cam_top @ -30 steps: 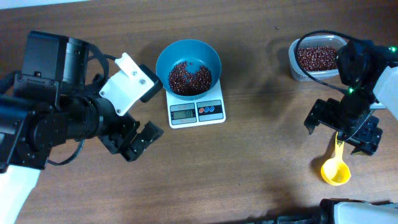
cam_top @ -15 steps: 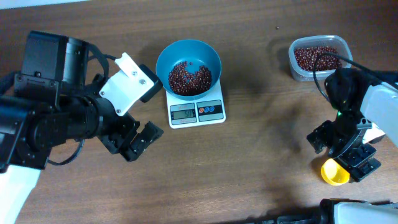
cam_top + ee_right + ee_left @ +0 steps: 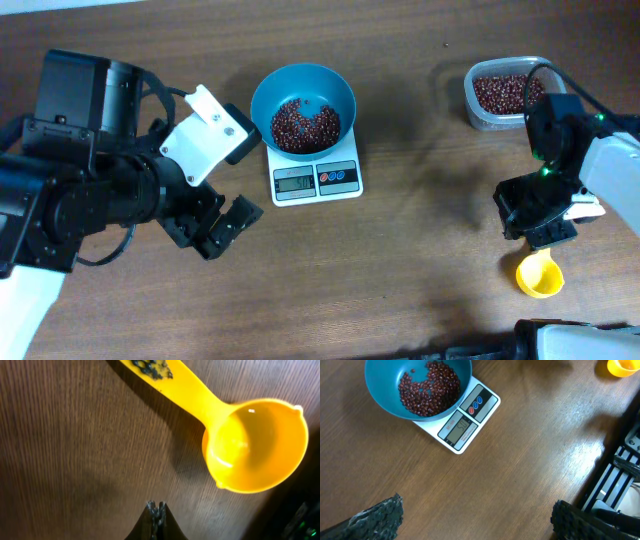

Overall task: Scoop item into bowl and weigh 50g on scale
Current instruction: 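Lower the scoop to the table right of the bean tub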

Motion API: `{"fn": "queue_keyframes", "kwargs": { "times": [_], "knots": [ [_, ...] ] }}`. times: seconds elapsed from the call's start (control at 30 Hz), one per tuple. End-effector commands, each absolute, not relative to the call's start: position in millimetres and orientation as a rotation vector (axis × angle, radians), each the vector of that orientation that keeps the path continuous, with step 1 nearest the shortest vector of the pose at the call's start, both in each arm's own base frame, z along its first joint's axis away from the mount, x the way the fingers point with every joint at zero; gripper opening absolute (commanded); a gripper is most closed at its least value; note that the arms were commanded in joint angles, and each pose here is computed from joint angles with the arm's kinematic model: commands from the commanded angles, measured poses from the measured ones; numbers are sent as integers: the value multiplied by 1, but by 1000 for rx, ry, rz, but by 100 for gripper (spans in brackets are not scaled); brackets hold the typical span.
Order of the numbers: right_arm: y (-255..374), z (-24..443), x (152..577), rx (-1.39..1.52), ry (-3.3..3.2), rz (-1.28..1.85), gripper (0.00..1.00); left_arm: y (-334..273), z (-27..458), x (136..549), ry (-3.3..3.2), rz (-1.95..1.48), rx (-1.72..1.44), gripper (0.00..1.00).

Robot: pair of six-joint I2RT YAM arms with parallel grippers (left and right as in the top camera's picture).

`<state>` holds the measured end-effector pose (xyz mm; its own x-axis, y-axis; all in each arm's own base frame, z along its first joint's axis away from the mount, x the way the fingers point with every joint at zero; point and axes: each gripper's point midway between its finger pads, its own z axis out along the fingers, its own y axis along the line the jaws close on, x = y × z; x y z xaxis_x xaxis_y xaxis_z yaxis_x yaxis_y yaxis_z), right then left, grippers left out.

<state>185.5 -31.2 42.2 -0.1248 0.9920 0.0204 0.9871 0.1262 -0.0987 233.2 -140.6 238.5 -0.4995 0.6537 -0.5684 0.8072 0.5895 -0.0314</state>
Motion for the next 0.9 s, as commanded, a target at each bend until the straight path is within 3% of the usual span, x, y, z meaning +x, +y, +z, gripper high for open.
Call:
{"fn": "queue_keyframes", "kwargs": {
  "times": [0.0,0.03,0.17,0.2,0.27,0.37,0.43,0.73,0.87],
  "knots": [
    [-22,42,186,-2406,-1852,54,4,-143,242,232,2306,-417,1153,99],
    [-19,42,188,-2492,-1727,42,4,-143,242,232,2306,-417,1153,98],
    [-21,44,191,-2336,-1954,20,73,-143,242,232,2306,-417,1153,98],
    [-21,50,186,-2283,-1991,46,77,-143,242,232,2306,-417,1153,98],
    [-30,75,173,-2252,-2008,173,72,-143,242,232,2306,-417,1153,98],
    [-59,118,174,-2156,-2227,372,73,-143,242,232,2306,-417,1153,99],
    [-75,122,174,-2070,-2341,493,73,-143,242,232,2306,-417,1153,98],
    [-75,60,156,-1790,-2286,642,72,-143,242,232,2306,-417,1153,98],
    [-74,34,180,-1595,-2501,524,59,-143,242,232,2306,-417,1153,98]
  ]
}}
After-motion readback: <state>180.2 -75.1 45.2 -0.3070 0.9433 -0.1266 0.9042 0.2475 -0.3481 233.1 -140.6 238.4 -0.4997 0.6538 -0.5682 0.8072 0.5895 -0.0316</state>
